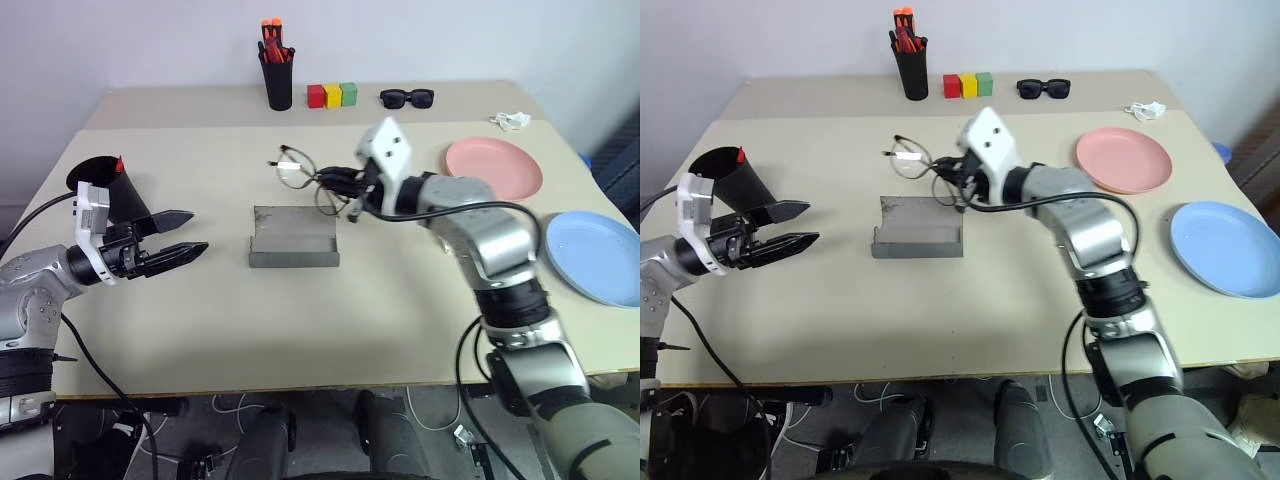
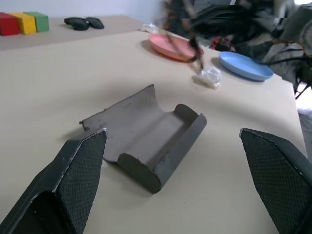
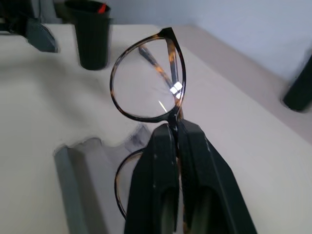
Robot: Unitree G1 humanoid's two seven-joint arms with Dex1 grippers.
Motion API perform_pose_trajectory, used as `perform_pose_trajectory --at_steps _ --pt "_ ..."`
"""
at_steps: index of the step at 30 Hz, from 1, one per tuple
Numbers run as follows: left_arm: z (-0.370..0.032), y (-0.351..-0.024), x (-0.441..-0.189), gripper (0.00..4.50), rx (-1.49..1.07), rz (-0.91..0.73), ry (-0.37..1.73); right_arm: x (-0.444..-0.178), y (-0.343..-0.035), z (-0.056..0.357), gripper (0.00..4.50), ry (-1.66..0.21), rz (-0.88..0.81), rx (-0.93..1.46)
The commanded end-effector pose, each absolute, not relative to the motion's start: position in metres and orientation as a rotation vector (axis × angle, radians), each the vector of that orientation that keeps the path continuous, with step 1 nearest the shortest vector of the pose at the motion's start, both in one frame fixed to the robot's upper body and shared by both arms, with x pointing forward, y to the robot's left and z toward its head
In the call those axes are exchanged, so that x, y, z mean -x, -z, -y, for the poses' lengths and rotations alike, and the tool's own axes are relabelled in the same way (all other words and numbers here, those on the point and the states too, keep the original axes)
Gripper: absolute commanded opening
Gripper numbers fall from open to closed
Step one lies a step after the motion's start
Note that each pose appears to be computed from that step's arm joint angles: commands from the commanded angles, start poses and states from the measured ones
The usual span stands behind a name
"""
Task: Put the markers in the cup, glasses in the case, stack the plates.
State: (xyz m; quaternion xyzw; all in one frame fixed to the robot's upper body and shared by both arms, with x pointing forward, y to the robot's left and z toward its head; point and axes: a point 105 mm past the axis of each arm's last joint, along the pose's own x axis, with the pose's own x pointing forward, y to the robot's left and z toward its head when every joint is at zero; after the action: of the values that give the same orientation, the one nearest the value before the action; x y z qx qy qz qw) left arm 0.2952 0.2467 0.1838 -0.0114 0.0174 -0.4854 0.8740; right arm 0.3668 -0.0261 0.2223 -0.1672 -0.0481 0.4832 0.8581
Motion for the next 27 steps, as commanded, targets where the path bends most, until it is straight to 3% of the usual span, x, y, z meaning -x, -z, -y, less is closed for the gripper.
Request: perform_pose_trajectory --at_steps 1,10,19,22,27 --pt "-0.247 -0.199 -0.287 4.5 -0.006 0.004 0.997 -0.37 -0.229 0.014 0.09 -1.027 0.169 0.35" --pt "-0.234 -0.2 -0.277 4.5 -0.006 0.003 0.982 -0.372 -0.159 0.008 0.09 -1.071 0.032 0.517" --pt "-0.22 -0.207 -0.282 4.5 -0.013 0.018 0.996 -0.366 -0.145 0.008 0.09 -1.123 -0.007 0.579" --pt "-0.217 -0.208 -0.285 4.5 -0.016 0.02 0.998 -0.365 -0.149 0.007 0.93 -1.134 -0.002 0.558" --pt "-0.212 -0.211 -0.287 4.5 -0.022 0.029 1.002 -0.372 -0.155 0.009 3.35 -1.097 0.014 0.562"
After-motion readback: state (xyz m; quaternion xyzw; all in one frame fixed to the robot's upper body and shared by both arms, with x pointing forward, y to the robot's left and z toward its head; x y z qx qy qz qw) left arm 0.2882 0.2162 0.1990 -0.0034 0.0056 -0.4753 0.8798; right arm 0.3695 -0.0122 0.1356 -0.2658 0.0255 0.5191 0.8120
